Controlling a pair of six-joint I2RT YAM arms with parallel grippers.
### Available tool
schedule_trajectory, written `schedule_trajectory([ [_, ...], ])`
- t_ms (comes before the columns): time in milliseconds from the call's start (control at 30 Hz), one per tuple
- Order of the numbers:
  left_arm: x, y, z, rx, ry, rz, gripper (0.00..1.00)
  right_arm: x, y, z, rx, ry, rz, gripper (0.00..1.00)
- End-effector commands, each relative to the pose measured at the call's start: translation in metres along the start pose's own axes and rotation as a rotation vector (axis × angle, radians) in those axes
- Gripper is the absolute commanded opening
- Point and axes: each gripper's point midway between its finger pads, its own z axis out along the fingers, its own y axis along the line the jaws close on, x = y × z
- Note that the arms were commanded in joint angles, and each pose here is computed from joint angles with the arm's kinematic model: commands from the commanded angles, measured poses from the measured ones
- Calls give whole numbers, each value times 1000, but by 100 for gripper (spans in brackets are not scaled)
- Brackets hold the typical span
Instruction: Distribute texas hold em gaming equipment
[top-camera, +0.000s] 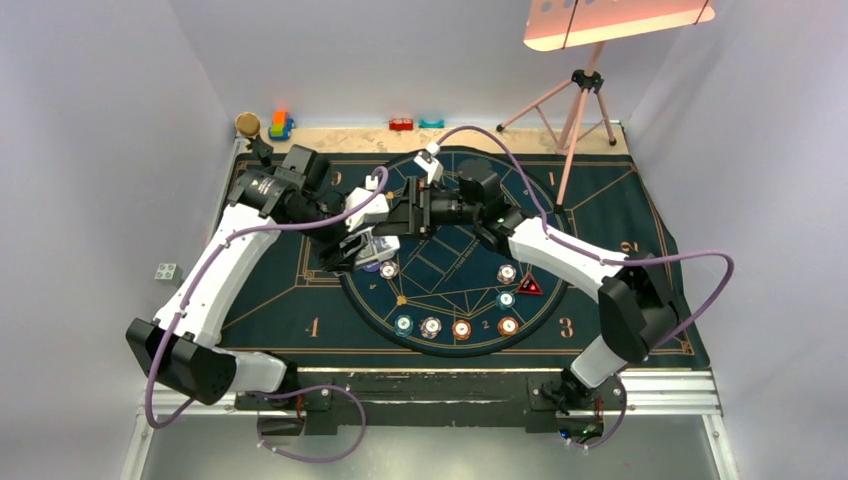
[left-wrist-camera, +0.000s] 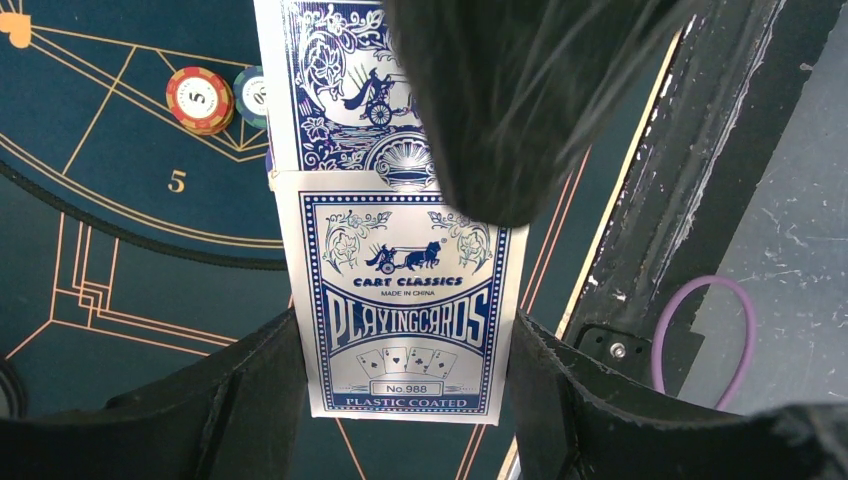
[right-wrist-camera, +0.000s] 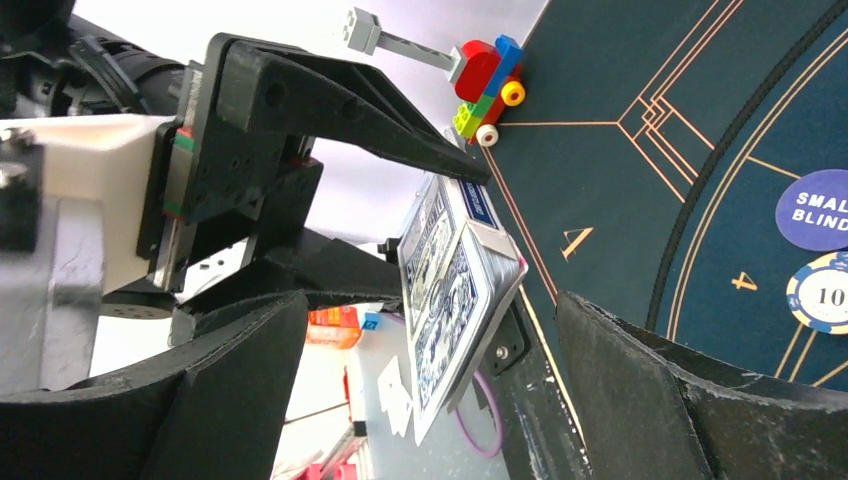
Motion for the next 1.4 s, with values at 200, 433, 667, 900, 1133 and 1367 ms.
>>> schedule_trajectory([
  [200,-21,6,-9,-48,-48,9,0,4,17,26,-82,58,11,85],
  [433,-28,8,-10,-58,-76,12,0,8,14,30,-116,69,58,57],
  [667,-29,10,-8,-60,-82,12,11,7,16,29,-132,60,74,32],
  [900,-30,15,-6,-76,-81,8,70,11,12,29,-164,72,133,14],
  [1133,-25,13,-1,-83,-98,67,100,10,13,28,-184,73,148,13],
  [1367,-14,12,10,-52,-70,93,100,7,15,26,-185,67,150,13],
])
